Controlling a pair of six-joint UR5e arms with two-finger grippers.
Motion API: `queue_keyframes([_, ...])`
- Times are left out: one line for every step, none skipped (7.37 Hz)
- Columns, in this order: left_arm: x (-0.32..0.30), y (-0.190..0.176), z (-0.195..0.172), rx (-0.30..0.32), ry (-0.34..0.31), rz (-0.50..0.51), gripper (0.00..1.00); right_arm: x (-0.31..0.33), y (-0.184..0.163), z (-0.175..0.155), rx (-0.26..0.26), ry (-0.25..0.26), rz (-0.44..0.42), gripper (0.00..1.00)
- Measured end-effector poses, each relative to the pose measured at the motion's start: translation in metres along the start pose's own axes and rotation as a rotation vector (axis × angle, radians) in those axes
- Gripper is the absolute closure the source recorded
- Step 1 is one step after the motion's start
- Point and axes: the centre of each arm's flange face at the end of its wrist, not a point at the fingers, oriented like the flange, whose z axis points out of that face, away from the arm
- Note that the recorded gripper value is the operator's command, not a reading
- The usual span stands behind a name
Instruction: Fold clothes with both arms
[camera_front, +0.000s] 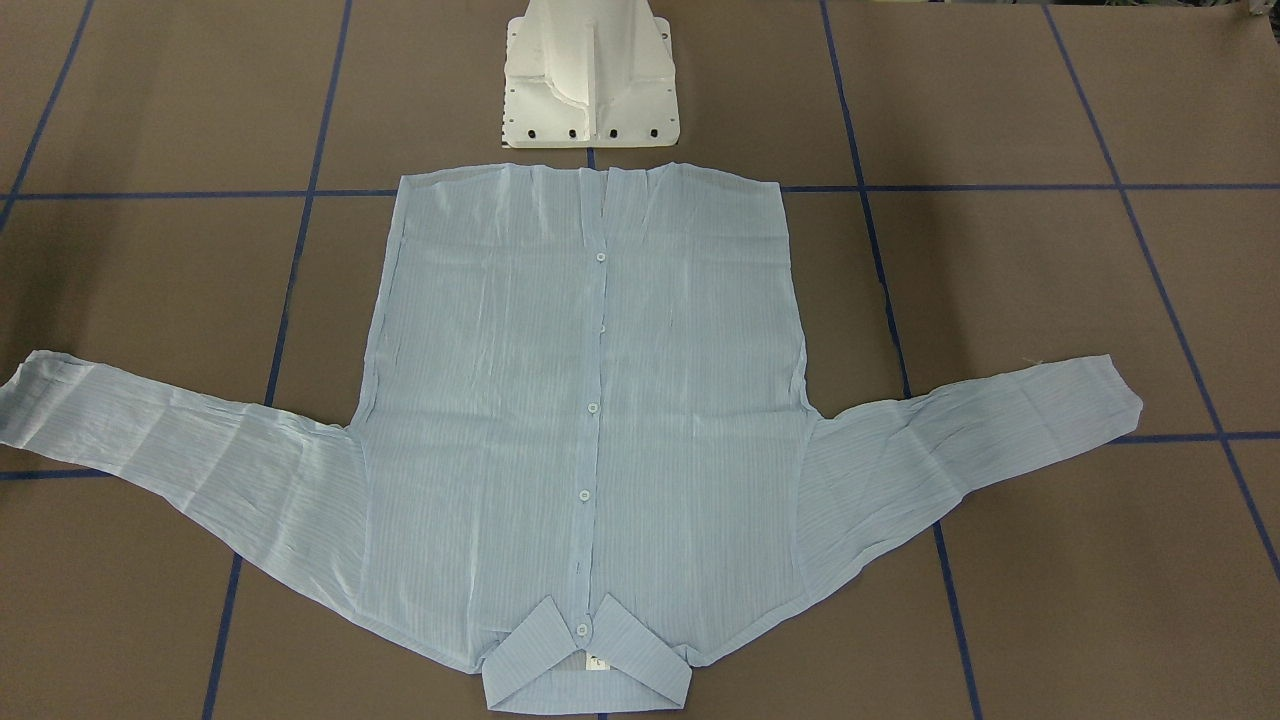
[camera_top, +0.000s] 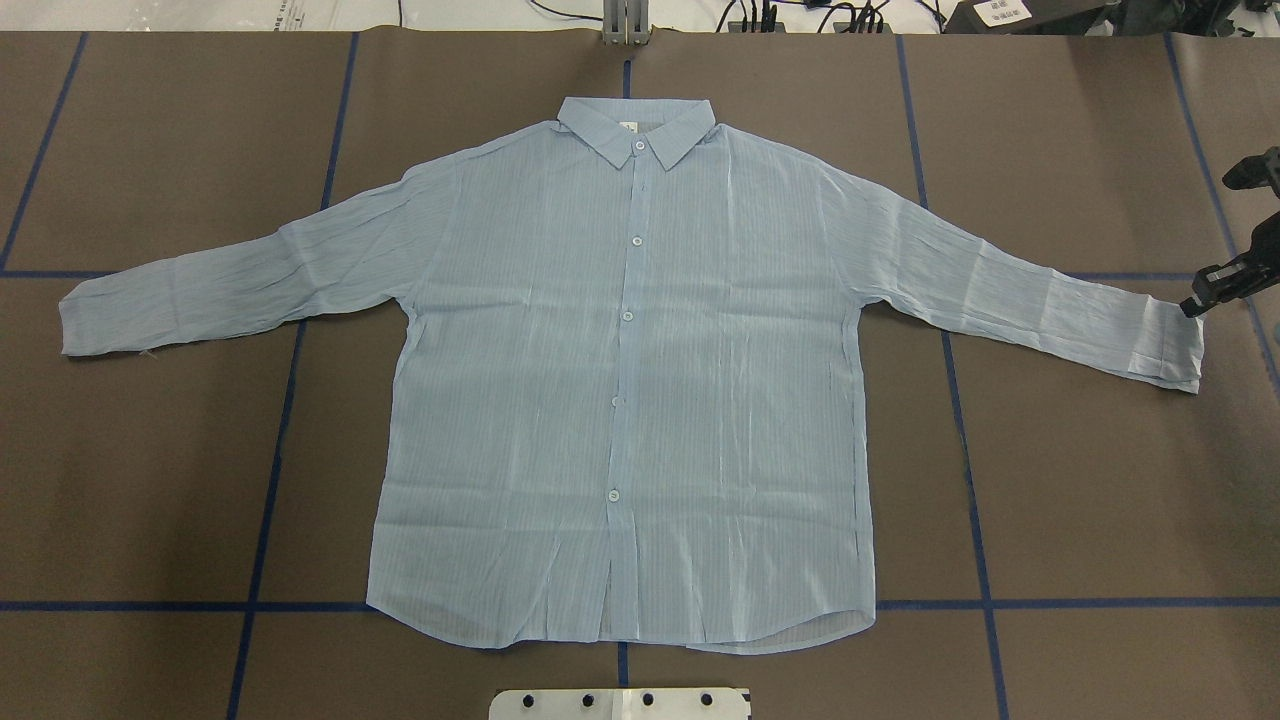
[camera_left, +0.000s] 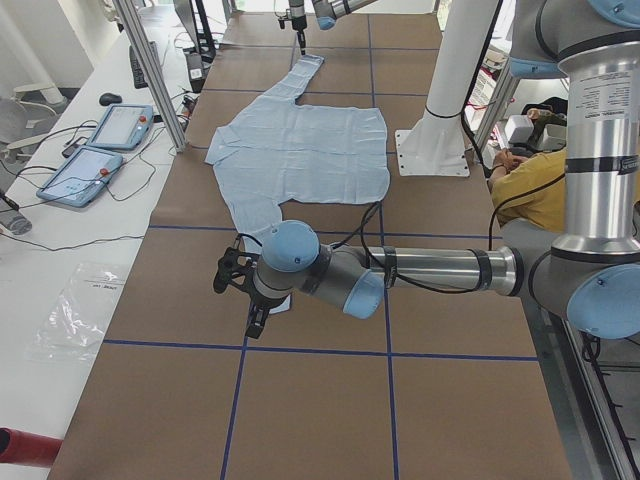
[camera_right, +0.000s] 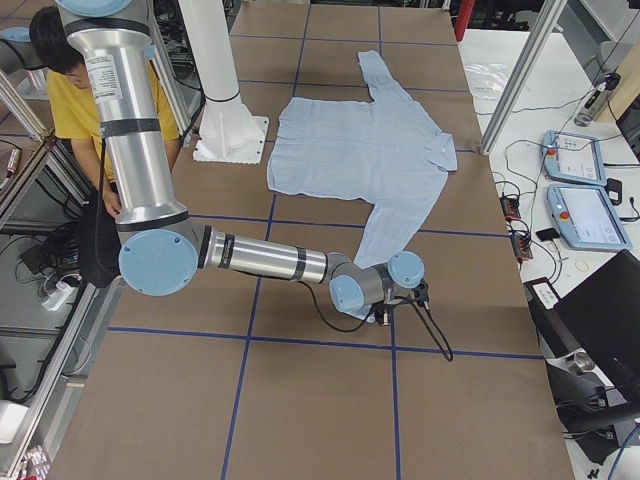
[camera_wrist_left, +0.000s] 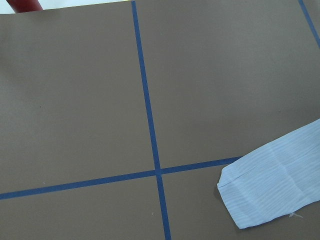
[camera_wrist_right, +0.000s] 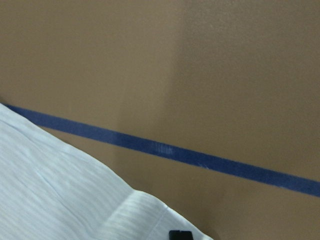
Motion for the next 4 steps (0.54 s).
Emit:
queue_keyframes([0.0001,0.0000,0.0000,0.000,0.001,0.000,0.01,-0.0008,-0.0010,-0.0006,0.002,0.001,-0.002,0.34])
queue_keyframes([0.0007,-0.0002,-0.0004,0.000,0.002,0.001,0.01,-0.0007,-0.0016,-0.0008,0.003,0.003,-0.003,0.28])
queue_keyframes([0.0015,-0.0006,-0.0011,0.002,0.002,0.002,0.01,0.0010,-0.0011,0.0003,0.000,0.007,0.000,0.24])
queue_keyframes([0.0024,-0.0010,-0.0018,0.003,0.002,0.003,0.01,0.0026,-0.0005,0.0013,-0.002,0.010,0.006,0.27])
